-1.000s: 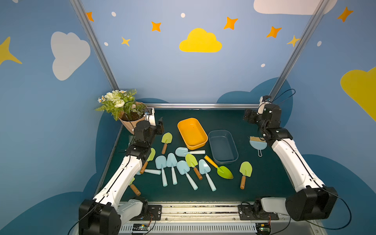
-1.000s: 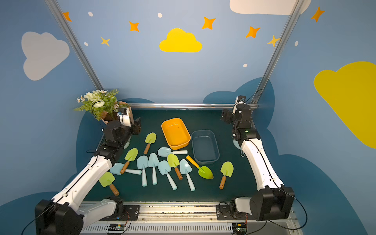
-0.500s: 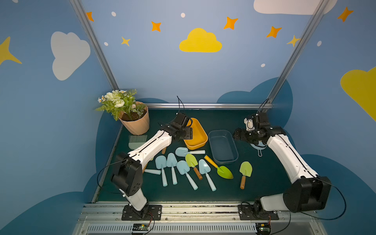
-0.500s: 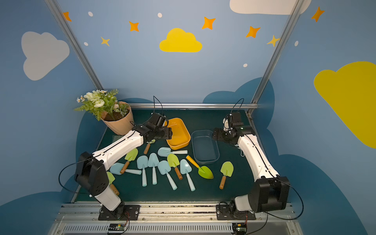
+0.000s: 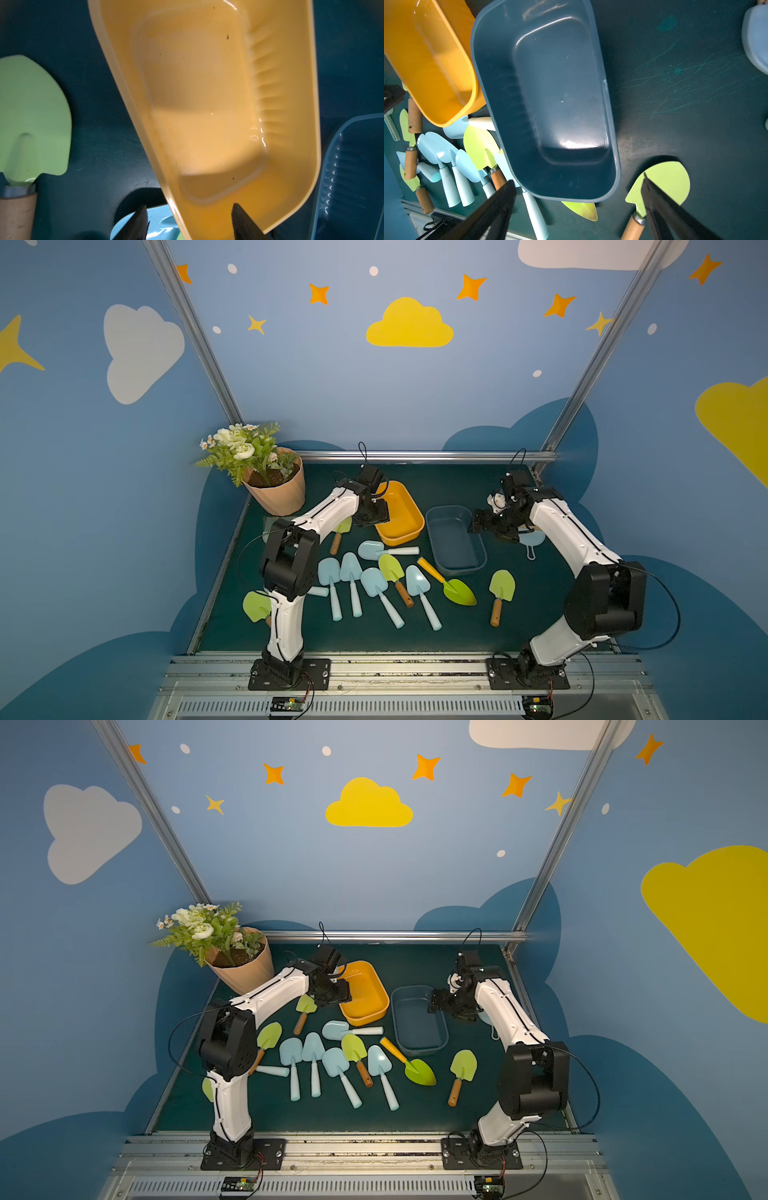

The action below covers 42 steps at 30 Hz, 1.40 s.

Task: Sort the small shovels by color and place them into the storage box
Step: Adjust the storage box at the center of the board.

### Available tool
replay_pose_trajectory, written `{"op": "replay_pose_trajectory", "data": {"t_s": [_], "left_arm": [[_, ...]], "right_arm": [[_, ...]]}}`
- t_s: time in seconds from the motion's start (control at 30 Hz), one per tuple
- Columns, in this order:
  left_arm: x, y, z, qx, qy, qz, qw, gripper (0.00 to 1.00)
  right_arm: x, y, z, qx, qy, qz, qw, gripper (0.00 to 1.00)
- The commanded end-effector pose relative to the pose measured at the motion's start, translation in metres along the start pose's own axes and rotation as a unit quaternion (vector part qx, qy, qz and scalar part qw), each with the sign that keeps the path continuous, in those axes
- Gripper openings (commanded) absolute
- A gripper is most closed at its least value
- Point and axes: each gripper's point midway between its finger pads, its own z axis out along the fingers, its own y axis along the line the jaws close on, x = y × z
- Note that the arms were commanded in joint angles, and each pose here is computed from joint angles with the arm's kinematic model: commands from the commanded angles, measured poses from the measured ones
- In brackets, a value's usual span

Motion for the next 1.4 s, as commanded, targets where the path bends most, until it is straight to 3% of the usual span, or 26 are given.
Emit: {"op": "replay_pose_trajectory", "data": {"t_s": [0.0, 0.47, 0.87, 1.37], "left_arm": [[0.007, 0.002, -0.003, 0.0, 0.03, 0.002, 1.0, 0.57], [0.003, 0.005, 0.033, -0.004, 0.059, 0.017, 0.998, 0.43], [-0.011, -0.003, 0.051, -0.009, 0.063, 0.044, 0.997, 0.05], [-0.029, -0.014, 0.067, -0.03, 0.091, 0.143, 0.985, 0.03]], "right_arm": [[0.012, -0.001, 0.003, -0.004, 0.039, 0.001, 0.999, 0.94], [0.008, -0.012, 0.021, 0.009, 0.061, 0.015, 0.998, 0.93], [-0.001, -0.021, 0.039, 0.006, 0.078, 0.033, 0.996, 0.83], [0.002, -0.026, 0.061, -0.011, 0.102, 0.052, 0.993, 0.79]]}}
